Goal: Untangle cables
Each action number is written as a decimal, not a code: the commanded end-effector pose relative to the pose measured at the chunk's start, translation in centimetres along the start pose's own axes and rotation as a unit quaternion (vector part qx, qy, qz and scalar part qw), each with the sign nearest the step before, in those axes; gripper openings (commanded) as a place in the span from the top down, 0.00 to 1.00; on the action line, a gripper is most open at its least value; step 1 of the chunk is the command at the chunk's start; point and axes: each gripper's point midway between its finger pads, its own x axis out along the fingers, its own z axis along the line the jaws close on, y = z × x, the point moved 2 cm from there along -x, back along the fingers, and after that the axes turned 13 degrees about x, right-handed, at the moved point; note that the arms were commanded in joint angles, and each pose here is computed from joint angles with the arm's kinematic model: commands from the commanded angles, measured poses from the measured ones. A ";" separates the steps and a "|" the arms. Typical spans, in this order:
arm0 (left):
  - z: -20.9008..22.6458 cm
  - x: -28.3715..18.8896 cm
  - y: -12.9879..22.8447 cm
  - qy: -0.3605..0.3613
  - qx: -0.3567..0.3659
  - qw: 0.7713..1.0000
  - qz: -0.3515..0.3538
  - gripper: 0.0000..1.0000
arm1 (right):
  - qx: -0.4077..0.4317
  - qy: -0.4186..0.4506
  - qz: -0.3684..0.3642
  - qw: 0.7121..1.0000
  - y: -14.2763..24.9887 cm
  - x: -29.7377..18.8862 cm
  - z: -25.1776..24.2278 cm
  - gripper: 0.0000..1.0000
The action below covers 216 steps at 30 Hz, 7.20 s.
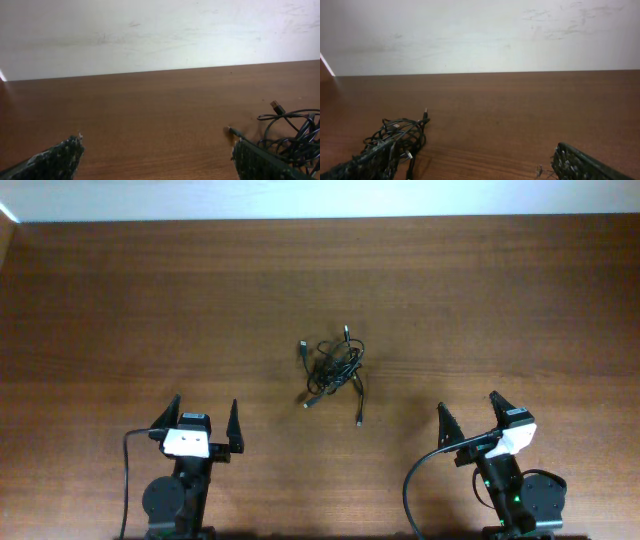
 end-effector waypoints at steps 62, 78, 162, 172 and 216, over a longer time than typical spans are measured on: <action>-0.1 0.0 0.1 0.001 0.008 1.000 0.002 0.01 | 0.003 -0.004 0.001 1.000 0.1 0.0 0.0 0.01; -0.1 0.0 0.1 0.001 0.008 1.000 0.002 0.01 | 0.002 -0.003 0.000 1.000 0.1 0.0 0.0 0.01; -15.0 20.4 -4.7 0.178 -0.179 0.860 0.443 0.40 | 0.013 0.184 -0.072 0.980 -2.9 -2.5 -8.2 0.01; -20.8 19.6 1.3 0.187 -0.185 0.813 0.520 0.39 | 0.013 0.184 -0.072 0.980 -2.9 -2.5 -8.2 0.01; -15.9 14.4 -23.2 0.369 -0.144 0.889 0.231 1.00 | 0.098 -0.129 0.008 0.987 -1.9 -1.8 1.6 0.02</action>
